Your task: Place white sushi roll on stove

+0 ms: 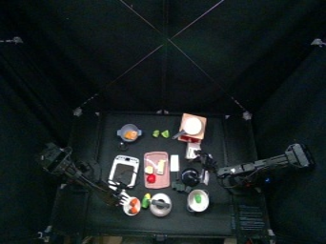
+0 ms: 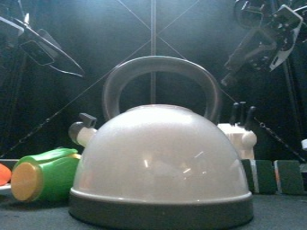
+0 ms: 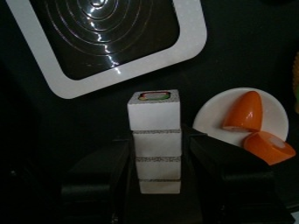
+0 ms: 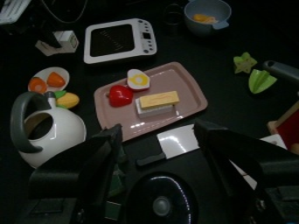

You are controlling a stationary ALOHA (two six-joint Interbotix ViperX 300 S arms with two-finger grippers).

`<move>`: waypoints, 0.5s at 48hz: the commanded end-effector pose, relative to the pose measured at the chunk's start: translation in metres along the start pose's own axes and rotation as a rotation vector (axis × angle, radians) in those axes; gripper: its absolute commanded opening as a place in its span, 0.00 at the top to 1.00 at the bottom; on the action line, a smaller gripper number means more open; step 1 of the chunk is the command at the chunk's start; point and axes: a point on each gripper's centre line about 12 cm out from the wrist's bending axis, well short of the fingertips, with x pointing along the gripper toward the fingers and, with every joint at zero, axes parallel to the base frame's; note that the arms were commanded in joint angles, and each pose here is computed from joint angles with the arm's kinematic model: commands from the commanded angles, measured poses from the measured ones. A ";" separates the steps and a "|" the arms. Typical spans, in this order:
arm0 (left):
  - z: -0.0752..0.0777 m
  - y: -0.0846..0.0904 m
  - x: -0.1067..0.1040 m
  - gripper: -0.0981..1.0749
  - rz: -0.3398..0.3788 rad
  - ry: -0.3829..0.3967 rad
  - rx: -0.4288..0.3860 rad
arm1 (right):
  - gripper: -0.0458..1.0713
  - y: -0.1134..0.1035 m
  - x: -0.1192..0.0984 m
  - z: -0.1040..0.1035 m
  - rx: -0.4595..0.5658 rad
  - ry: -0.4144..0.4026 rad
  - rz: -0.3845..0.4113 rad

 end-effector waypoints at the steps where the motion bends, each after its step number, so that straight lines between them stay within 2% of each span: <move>1: 0.002 -0.005 -0.010 0.44 -0.035 0.000 -0.008 | 0.10 0.001 -0.001 0.004 0.002 -0.010 0.006; 7: 0.006 -0.008 -0.019 0.44 -0.059 0.005 -0.028 | 0.10 0.001 -0.001 0.004 0.003 -0.012 0.006; 15: 0.026 -0.012 -0.027 0.44 -0.091 -0.007 -0.081 | 0.09 0.001 -0.001 0.004 0.003 -0.012 0.006; 24: 0.038 -0.017 -0.033 0.44 -0.113 -0.041 -0.090 | 0.10 0.001 -0.001 0.004 0.004 -0.010 0.004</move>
